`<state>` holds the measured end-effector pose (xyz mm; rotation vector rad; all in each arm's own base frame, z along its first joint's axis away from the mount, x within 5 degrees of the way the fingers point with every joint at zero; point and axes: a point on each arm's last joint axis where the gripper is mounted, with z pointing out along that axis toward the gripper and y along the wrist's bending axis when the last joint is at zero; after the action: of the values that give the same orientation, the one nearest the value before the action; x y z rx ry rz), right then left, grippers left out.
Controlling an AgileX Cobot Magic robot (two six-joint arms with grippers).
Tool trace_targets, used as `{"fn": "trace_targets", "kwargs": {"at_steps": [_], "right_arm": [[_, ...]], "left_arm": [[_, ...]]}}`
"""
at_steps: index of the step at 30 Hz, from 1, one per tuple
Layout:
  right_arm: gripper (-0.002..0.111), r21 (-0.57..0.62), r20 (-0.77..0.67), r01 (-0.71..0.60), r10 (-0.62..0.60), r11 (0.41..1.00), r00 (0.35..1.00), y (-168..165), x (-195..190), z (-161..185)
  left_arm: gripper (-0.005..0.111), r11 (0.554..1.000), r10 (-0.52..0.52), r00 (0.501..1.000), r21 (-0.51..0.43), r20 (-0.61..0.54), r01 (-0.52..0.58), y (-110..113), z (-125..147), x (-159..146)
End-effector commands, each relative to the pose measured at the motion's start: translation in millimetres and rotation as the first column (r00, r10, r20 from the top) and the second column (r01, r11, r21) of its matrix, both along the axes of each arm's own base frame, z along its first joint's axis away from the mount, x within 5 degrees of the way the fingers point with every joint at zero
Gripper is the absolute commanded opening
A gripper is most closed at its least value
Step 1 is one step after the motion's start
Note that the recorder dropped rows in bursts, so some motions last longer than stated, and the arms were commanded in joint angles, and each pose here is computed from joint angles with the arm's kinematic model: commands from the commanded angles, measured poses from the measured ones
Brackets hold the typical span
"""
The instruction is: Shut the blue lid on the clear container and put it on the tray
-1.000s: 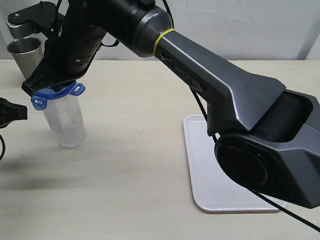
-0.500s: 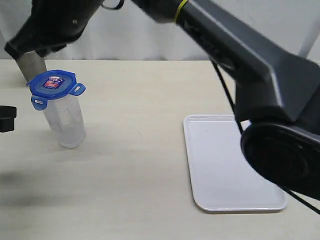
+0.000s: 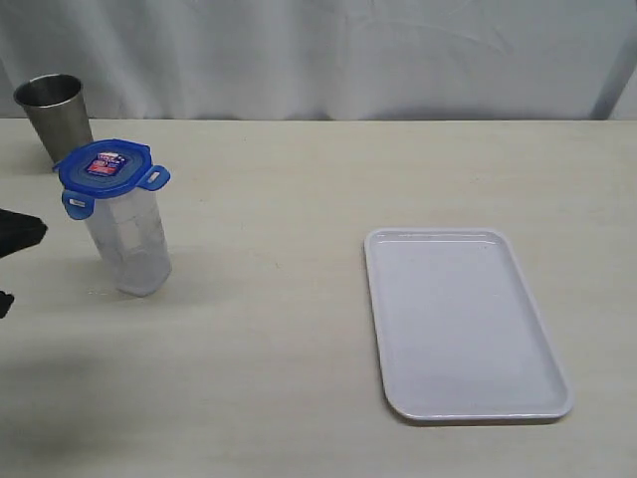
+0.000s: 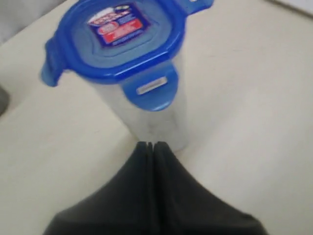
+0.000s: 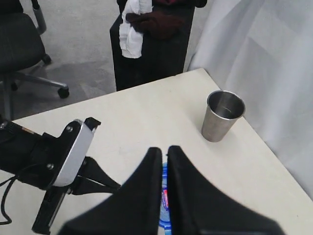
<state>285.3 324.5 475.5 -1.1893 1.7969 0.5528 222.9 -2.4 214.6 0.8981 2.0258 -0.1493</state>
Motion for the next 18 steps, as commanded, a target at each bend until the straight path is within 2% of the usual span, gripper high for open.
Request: {"fn": "trace_targets", "kwargs": {"at_steps": [1, 3, 4, 6, 7, 8, 11, 12, 14, 15, 16, 18], "right_arm": [[0.005, 0.024, 0.014, -0.028, 0.028, 0.999, 1.0, -7.6, -9.4, 13.1], [0.005, 0.027, 0.017, -0.028, 0.027, 0.999, 0.999, -8.6, -10.4, 14.7], [0.005, 0.025, 0.017, -0.027, 0.026, 0.999, 1.0, -8.5, -10.0, 14.3], [0.005, 0.025, 0.017, -0.027, 0.026, 0.999, 1.0, -8.5, -10.0, 14.3], [0.005, 0.025, 0.017, -0.027, 0.026, 0.999, 1.0, -8.5, -10.0, 14.3], [0.005, 0.025, 0.017, -0.027, 0.026, 0.999, 1.0, -8.5, -10.0, 14.3], [0.005, 0.027, 0.014, -0.025, 0.024, 0.999, 1.0, -8.5, -10.0, 14.3], [0.005, 0.029, 0.011, -0.025, 0.024, 0.999, 1.0, -8.4, -10.2, 14.4], [0.005, 0.031, 0.008, -0.023, 0.022, 0.999, 1.0, -8.4, -10.2, 14.4], [0.005, 0.032, 0.006, -0.022, 0.021, 0.999, 1.0, -8.4, -10.2, 14.4], [0.005, 0.032, 0.006, -0.022, 0.021, 0.999, 1.0, -8.4, -10.2, 14.4], [0.005, 0.032, 0.006, -0.024, 0.024, 0.999, 1.0, -7.7, -11.0, 14.4]], "left_arm": [[0.026, 0.984, 0.148, 0.979, 0.081, 0.139, -0.16, 12.5, 24.2, 2.0], [0.04, 0.964, 0.225, 0.956, 0.098, 0.19, -0.246, 18.6, 33.3, -0.9], [0.043, 0.947, 0.302, 0.931, 0.05, 0.204, -0.318, 21.8, 38.6, -1.8], [0.043, 0.876, 0.478, 0.849, -0.055, 0.227, -0.479, 31.0, 50.9, -6.2], [0.039, 0.829, 0.555, 0.796, -0.091, 0.239, -0.551, 36.6, 58.1, -9.6], [0.033, 0.813, 0.574, 0.774, -0.077, 0.266, -0.577, 39.6, 63.8, -12.0], [0.013, 0.722, 0.664, 0.668, -0.056, 0.336, -0.69, 53.0, 83.8, -18.7], [0.007, 0.668, 0.705, 0.614, -0.041, 0.355, -0.743, 59.9, 89.9, -20.8], [0.0, 0.526, 0.795, 0.477, -0.034, 0.374, -0.85, 71.7, 100.4, -25.1], [0.0, 0.496, 0.81, 0.45, -0.031, 0.377, -0.868, 72.5, 102.0, -23.9], [0.0, 0.509, 0.808, 0.454, -0.056, 0.376, -0.859, 69.2, 104.0, -20.7], [0.0, 0.596, 0.784, 0.525, -0.168, 0.331, -0.785, 56.7, 106.1, -13.2]]}}
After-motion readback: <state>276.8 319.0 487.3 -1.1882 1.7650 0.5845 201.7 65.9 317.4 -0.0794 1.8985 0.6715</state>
